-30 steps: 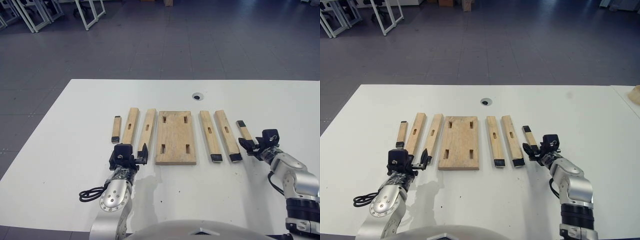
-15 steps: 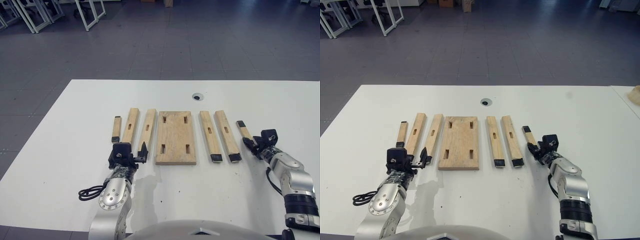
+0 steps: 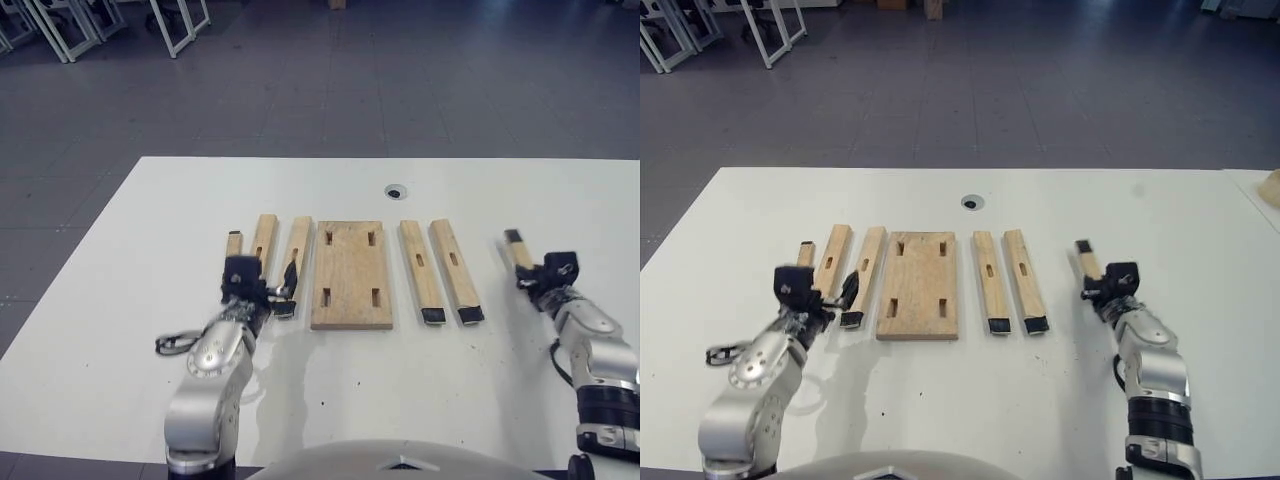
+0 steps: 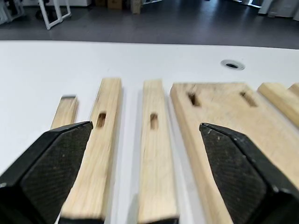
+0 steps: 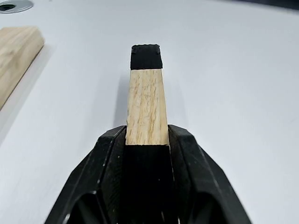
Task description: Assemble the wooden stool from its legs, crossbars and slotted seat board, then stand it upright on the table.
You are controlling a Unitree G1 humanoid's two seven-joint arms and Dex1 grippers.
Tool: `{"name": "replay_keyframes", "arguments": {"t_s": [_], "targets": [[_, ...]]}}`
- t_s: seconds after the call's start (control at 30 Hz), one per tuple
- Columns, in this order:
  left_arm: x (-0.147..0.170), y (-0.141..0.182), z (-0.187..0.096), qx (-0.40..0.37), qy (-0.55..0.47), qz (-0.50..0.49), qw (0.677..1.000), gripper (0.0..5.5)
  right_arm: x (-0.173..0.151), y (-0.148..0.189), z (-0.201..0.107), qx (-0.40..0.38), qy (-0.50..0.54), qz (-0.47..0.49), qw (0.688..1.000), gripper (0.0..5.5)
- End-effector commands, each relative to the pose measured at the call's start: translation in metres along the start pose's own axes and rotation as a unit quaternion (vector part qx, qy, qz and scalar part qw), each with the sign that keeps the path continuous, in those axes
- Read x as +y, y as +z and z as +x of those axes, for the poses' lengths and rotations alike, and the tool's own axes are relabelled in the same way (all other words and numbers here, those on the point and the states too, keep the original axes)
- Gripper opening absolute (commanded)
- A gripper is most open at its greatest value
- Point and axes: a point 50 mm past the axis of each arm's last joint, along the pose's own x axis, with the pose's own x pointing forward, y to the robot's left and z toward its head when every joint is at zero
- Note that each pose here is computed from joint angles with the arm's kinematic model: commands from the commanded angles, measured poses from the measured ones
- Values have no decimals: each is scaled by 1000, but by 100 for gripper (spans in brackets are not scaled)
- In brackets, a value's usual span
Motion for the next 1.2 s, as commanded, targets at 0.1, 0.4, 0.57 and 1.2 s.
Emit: {"name": "replay_keyframes", "arguments": {"t_s": [0.1, 0.4, 0.57, 1.2], "targets": [[-27, 58, 35, -38, -268, -191, 944, 422, 88, 86, -18, -210, 148, -78, 963, 127], [-9, 46, 57, 31, -392, -455, 799, 422, 169, 89, -43, -247, 282, -63, 925, 127], [-11, 39, 64, 49, -368, -467, 802, 422, 186, 89, -56, -253, 309, -60, 915, 127], [-18, 38, 60, 61, -364, -505, 781, 188, 205, 78, -72, -230, 349, -53, 907, 127]]}}
